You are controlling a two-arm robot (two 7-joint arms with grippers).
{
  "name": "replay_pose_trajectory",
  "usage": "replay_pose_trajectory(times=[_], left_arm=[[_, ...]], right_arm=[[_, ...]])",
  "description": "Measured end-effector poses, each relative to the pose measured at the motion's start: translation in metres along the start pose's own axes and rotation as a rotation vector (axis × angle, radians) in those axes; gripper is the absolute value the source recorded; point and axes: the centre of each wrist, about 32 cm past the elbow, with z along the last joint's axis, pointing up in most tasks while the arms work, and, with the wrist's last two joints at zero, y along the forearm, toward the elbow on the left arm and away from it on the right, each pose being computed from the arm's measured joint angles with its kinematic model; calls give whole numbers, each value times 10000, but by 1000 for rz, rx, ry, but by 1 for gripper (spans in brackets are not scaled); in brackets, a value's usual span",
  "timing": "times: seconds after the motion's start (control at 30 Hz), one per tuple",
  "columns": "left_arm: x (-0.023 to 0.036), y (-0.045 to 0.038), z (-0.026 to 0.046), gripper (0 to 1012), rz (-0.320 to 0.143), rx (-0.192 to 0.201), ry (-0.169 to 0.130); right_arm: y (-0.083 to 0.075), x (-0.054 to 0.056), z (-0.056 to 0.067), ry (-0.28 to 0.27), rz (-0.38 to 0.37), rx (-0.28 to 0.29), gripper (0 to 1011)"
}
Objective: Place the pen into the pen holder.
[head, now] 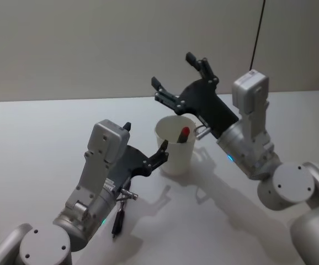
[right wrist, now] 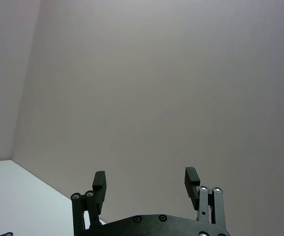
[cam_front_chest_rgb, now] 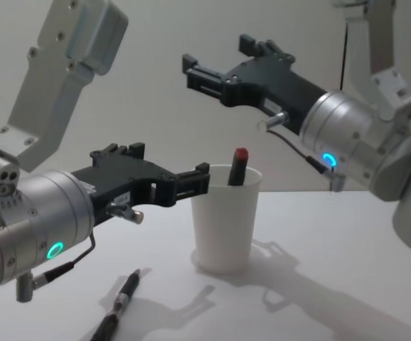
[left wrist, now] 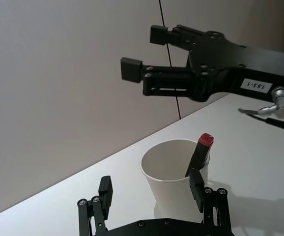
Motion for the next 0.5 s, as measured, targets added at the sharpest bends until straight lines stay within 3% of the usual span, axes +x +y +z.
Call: replay_pose_trajectory(times=[0.5], left_arm=[[0, 0, 0, 1003, 0, 0, 0]], right_arm=[[-418, -172, 338, -63, -196, -62, 1002]])
